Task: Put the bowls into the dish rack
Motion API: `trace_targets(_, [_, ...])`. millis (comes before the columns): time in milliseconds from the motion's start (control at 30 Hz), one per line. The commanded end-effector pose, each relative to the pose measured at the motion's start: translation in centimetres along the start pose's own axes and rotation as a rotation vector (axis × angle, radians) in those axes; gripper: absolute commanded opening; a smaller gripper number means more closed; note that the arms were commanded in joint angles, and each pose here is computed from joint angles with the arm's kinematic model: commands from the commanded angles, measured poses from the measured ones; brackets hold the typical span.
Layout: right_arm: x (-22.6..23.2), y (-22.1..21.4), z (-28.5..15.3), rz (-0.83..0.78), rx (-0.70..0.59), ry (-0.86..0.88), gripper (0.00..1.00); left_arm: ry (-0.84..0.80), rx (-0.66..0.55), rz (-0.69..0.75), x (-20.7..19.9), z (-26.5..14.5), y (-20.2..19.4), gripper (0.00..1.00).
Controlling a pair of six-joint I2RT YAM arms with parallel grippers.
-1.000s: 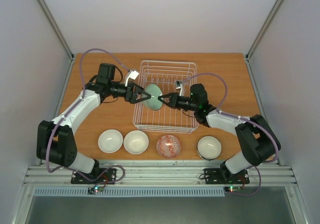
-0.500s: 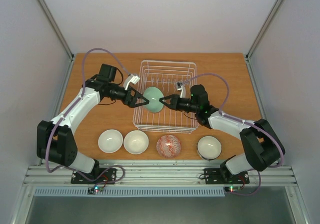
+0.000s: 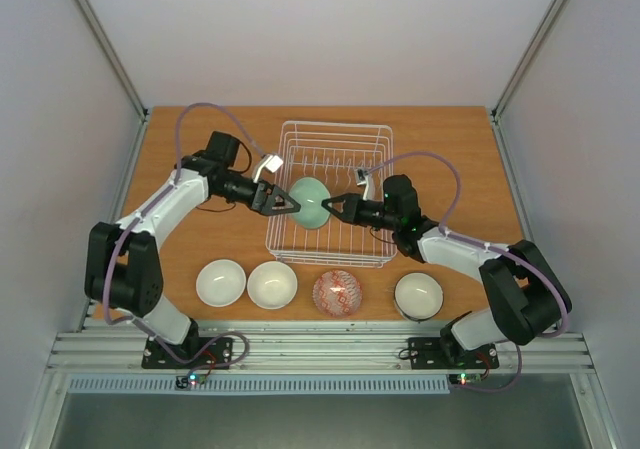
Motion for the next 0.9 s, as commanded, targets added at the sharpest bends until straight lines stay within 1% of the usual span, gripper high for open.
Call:
trace_targets(0, [5.4,3.3,-1.1,-0.125,-0.116,0.207,0.01,-0.060,0.024,-0.050,0.5,0.1,-0.4,0.98])
trace_targets(133, [5.1,3.3,-1.1,-0.125,-0.126,0.205,0.01,-0.111,0.017,-0.059,-0.1,-0.2,-0.3,0.98])
trace_targets(233, [4.8,3.2,-0.8,-0.119,-0.129,0.207,0.01,-0.134,0.012,-0.056,-0.5,-0.5,-0.2,0.95])
trace_targets(333, [4.5,3.1,-0.6,-0.108,-0.130,0.213,0.01,-0.132,0.005,-0.048,-0.7,-0.7,-0.2,0.95])
trace_targets(667, [3.6,2.8,-0.4,-0.095,-0.147,0.207,0.01,-0.102,-0.033,-0.035,-1.0,-1.1,0.3,0.86])
trace_targets(867, [3.6,2.6,-0.1,-0.079,-0.154,0.260,0.01,-0.101,-0.040,-0.045,-0.9,-1.1,0.5,0.85])
Point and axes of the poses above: each gripper's point midway between its finger pads, its own z axis out along the fingers, its own x axis along the line the jaws close on, y = z × x, the point moved 3 cm from there along -z, back along the fingers, and after that the axes turned 5 degrees about -z, right-handed, at the moved point
